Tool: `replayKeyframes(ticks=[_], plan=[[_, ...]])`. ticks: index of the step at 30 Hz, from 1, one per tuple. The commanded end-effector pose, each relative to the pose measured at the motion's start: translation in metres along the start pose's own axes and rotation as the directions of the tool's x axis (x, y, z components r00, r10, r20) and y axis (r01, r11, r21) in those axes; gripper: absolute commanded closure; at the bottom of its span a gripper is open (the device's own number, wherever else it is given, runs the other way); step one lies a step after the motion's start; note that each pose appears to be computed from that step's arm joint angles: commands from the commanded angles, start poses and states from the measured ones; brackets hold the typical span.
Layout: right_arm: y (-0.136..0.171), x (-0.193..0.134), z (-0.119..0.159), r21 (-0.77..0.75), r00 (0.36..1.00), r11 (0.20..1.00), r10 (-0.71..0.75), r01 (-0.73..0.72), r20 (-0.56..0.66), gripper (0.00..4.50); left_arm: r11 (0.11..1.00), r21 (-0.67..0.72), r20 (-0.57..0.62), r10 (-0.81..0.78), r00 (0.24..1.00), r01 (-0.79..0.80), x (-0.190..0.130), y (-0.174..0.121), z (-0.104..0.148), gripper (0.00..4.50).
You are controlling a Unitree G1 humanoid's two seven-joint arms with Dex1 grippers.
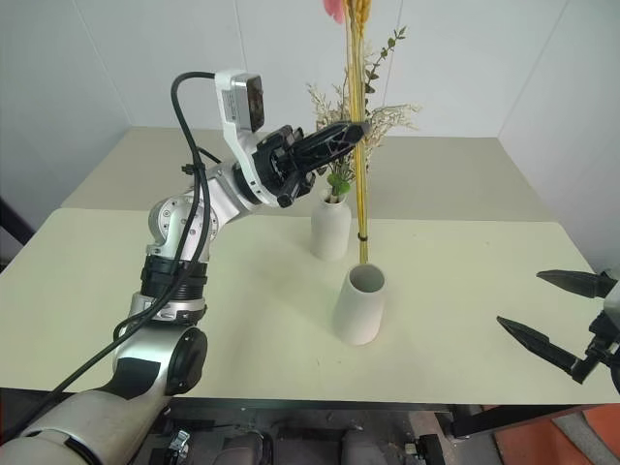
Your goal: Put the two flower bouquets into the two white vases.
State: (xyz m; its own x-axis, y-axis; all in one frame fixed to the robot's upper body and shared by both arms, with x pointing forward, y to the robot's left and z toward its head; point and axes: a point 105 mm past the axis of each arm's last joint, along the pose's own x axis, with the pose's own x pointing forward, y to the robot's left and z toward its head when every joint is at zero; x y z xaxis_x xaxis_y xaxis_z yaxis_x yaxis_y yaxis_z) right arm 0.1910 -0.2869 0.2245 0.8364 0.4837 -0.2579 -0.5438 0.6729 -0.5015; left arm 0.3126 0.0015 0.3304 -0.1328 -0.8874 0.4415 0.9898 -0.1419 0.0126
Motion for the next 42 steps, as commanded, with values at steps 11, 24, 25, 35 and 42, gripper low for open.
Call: replayKeyframes(ticks=[11, 24, 25, 35, 42], plan=[[-0.002, 0.002, 0.007, -0.015, 0.999, 0.999, -0.037, 0.038, 0.024, 0.0, 0.995, 0.066, -0.076, -0.064, 0.995, 0.069, 0.007, -0.008, -0.03, 4.48], [-0.003, 0.005, 0.006, -0.025, 0.999, 0.999, -0.041, 0.041, 0.019, 0.0, 0.994, 0.053, -0.168, -0.086, 0.982, 0.097, -0.005, -0.007, -0.057, 3.21], [-0.003, 0.005, 0.006, -0.024, 0.999, 0.999, -0.039, 0.04, 0.018, 0.0, 0.993, 0.052, -0.176, -0.091, 0.98, 0.101, -0.006, -0.008, -0.058, 2.89], [-0.007, 0.012, 0.006, -0.036, 0.999, 0.999, -0.03, 0.031, 0.025, 0.0, 0.987, 0.161, -0.407, 0.087, 0.909, -0.022, -0.047, 0.006, -0.072, 0.02], [-0.014, 0.019, 0.006, -0.036, 0.999, 0.999, -0.014, 0.015, 0.037, 0.0, 0.929, 0.349, -0.349, 0.253, 0.903, -0.125, -0.111, -0.006, -0.005, 0.02]])
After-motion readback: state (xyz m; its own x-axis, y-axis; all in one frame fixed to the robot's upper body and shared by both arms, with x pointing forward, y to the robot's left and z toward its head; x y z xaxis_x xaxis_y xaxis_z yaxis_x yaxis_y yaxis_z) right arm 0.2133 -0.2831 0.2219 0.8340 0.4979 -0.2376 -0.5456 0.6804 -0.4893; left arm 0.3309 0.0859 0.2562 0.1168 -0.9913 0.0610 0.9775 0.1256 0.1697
